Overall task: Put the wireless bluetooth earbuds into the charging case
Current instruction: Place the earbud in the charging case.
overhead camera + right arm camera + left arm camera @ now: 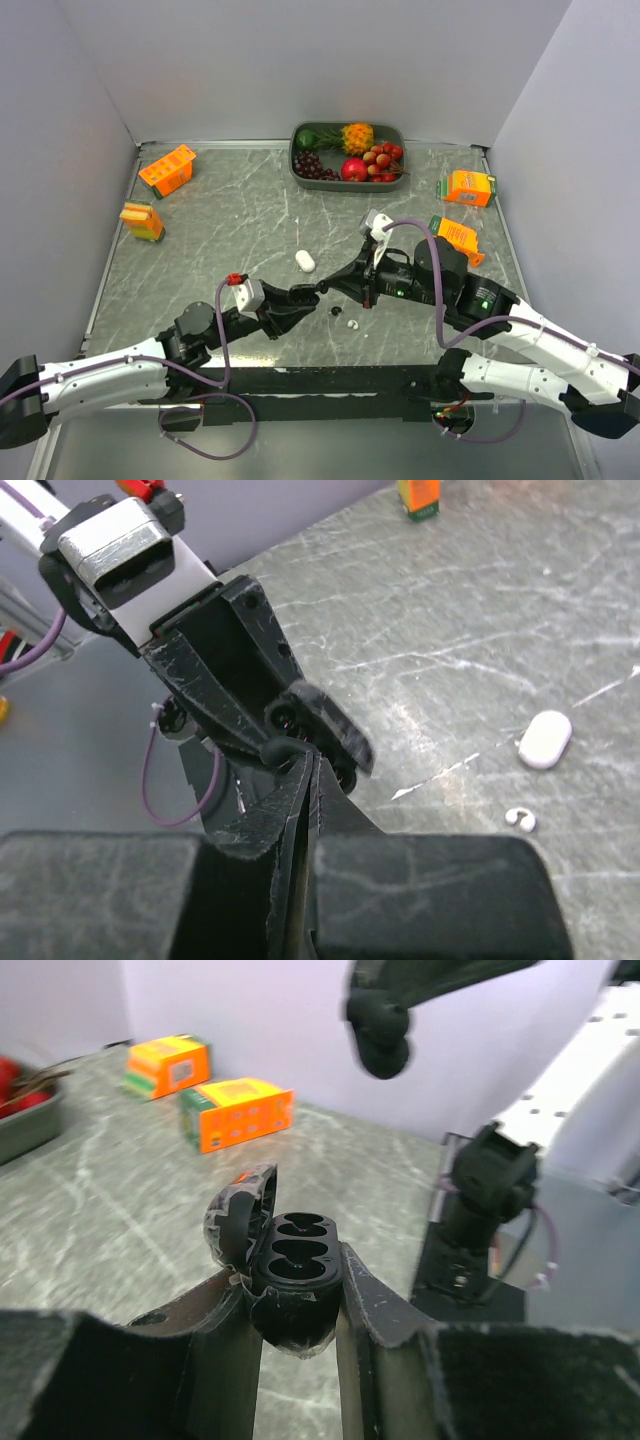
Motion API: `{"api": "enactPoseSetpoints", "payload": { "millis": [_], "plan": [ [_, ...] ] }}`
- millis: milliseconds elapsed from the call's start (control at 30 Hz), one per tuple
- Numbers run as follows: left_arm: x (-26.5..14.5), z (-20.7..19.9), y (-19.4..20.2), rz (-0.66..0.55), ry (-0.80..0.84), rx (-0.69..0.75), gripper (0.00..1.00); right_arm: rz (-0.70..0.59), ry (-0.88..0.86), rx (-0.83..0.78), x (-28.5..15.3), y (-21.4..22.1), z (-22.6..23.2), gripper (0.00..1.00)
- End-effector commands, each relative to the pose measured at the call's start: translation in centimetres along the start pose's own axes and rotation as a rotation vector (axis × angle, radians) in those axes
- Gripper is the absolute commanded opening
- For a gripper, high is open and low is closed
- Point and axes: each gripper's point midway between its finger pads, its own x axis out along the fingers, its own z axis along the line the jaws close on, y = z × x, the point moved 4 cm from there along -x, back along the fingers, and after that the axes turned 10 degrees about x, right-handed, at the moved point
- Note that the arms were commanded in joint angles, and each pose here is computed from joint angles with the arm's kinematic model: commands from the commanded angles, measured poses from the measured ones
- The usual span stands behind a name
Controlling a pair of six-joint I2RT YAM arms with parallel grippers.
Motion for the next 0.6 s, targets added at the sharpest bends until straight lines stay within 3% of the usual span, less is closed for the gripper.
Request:
{"api": "enactPoseSetpoints", "payload": {
  "millis": [0, 567],
  "plan": [
    [0.7, -1.8, -4.0, -0.116, 0.151, -0.015, 0.01, -0.06, -0.089, -0.114, -0.3, -2.8, 2.1, 0.0],
    [1.3, -1.4, -4.3, -0.093, 0.199, -0.044, 0.01, 0.059, -0.183, -0.21, 0.1, -1.2, 4.4, 0.0]
  ]
}}
